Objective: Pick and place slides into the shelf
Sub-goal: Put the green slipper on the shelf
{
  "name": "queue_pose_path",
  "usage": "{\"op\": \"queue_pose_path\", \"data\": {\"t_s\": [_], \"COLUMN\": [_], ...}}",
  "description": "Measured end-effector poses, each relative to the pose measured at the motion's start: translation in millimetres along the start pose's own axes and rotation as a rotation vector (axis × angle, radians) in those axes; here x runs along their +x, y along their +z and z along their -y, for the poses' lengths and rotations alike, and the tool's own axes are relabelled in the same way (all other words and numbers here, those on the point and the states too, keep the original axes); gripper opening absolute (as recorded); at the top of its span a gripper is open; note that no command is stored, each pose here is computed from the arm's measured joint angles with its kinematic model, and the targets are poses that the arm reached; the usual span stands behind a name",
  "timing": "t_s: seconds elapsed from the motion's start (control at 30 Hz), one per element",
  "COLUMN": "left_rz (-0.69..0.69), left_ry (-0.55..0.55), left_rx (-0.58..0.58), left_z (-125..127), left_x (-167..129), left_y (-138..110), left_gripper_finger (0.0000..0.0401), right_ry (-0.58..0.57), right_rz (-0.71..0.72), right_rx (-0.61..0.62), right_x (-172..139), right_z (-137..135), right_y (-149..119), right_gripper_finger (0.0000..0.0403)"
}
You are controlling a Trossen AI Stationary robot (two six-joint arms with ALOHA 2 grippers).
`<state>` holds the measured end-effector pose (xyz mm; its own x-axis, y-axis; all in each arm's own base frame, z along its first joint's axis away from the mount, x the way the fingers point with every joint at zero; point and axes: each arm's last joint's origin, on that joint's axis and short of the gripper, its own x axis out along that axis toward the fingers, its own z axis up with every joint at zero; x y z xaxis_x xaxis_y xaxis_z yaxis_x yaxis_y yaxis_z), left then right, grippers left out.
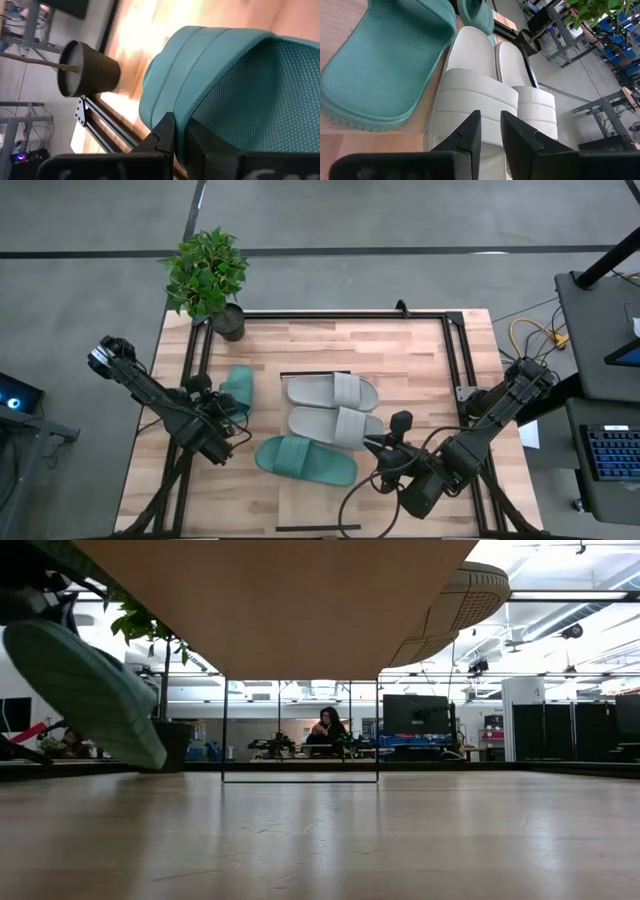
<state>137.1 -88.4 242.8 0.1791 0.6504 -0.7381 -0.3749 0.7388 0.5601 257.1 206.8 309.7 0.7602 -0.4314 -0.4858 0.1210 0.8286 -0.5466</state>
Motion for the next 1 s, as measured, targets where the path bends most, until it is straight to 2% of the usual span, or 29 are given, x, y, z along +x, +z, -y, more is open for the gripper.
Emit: {"op": "queue_pose_path", "data": {"t_s": [0.3, 0.47, 0.7, 1.0], "left_rz": [-0.060, -0.025, 0.042, 0.115], "left_ry": [-0.061, -0.105, -0.129, -0.216], "left_rx": [0.072, 0.126, 0.135, 0.136], "left_z": [-2.9, -6.4, -15.5, -38.7], "left_x": [-4.0, -14.4, -23.9, -39.0], "left_y": [-1.3, 3.5, 9.2, 11.8], "left_gripper_finger": [0.0000, 0.0000, 0.0000, 0.0000], "right_ry": [0.000, 0.000, 0.000, 0.000], "right_rz": [0.000, 0.000, 0.000, 0.001], "right_rx": [0.001, 0.001, 0.001, 0.005], "right_x": [0.0, 0.0, 0.0, 0.0], "right_z": [0.0, 0.0, 0.0, 0.0], "right_y": [0.0, 0.1, 0.1, 0.1], "right_gripper_finger": [0.0066, 0.0063, 0.0059, 0.0059]}}
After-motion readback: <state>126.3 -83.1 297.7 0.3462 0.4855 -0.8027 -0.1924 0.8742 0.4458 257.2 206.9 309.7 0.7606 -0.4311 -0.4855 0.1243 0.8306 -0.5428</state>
